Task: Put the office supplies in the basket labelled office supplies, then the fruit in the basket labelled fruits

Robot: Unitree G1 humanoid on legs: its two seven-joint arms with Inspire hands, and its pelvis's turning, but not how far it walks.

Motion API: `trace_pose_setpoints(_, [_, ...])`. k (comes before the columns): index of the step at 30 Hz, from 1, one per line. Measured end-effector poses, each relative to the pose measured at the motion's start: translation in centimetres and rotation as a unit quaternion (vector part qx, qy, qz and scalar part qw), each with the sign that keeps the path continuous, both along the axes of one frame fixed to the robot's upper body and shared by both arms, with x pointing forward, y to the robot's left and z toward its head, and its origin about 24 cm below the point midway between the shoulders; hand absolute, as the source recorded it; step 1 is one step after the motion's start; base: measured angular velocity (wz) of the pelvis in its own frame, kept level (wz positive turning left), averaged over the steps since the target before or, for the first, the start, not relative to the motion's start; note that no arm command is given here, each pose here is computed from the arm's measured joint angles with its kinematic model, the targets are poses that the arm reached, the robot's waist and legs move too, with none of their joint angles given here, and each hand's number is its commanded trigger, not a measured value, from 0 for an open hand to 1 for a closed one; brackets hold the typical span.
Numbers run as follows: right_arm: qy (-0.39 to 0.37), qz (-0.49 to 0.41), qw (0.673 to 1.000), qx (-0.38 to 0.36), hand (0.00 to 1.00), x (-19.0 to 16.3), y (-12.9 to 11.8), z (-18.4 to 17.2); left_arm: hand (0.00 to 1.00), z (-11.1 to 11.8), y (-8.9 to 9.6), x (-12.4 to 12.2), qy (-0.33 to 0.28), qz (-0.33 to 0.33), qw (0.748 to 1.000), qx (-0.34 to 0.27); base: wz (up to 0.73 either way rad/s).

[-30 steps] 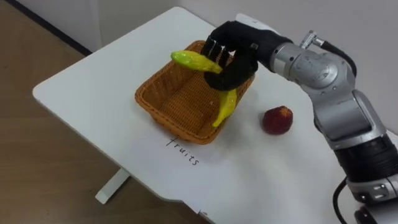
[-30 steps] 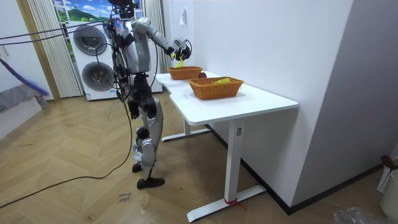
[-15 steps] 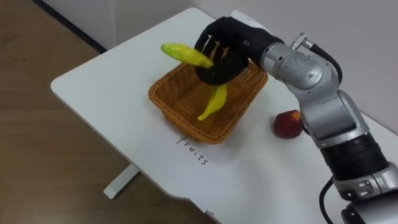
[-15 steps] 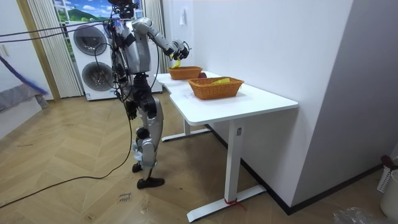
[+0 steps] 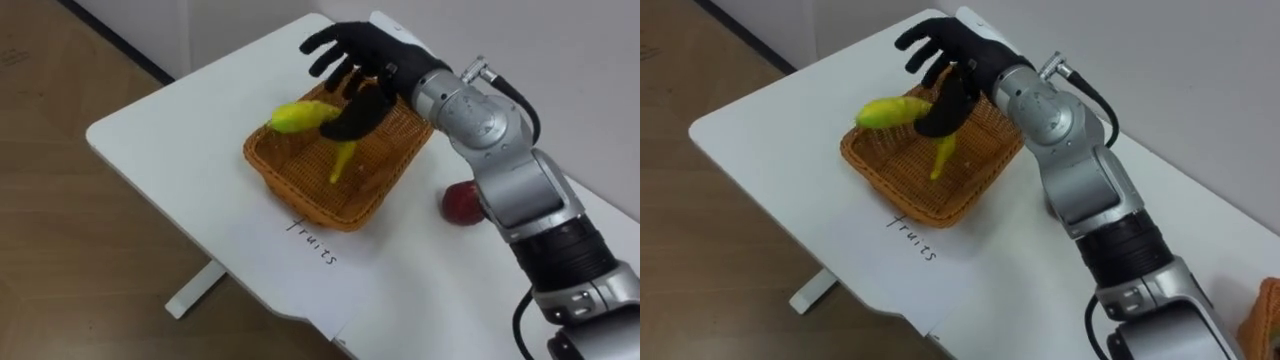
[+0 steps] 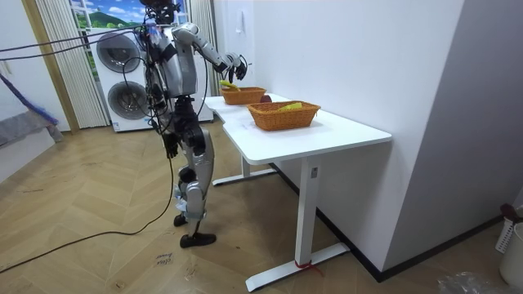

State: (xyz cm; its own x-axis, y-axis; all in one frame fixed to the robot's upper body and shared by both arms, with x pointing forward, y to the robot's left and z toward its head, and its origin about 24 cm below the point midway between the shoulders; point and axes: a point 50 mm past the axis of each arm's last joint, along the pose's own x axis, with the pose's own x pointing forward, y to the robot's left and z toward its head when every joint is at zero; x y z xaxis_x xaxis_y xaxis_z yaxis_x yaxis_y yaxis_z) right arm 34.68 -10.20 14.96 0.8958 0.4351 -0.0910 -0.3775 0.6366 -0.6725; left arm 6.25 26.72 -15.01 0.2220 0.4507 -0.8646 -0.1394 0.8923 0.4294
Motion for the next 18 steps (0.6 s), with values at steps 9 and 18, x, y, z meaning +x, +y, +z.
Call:
trace_pose_setpoints(9, [-0.004, -0.011, 1.000, -0.001, 0.00, 0.1, -0.3, -0.1, 0.00, 0.0, 0.0, 0.1, -0.001, -0.004, 1.000, 0.000, 0.00])
trace_pose_setpoints(18, [-0.021, -0.025, 0.999, -0.022, 0.00, 0.3, -1.4, 0.2, 0.00, 0.0, 0.0, 0.3, -0.002, -0.011, 1.000, 0.002, -0.01])
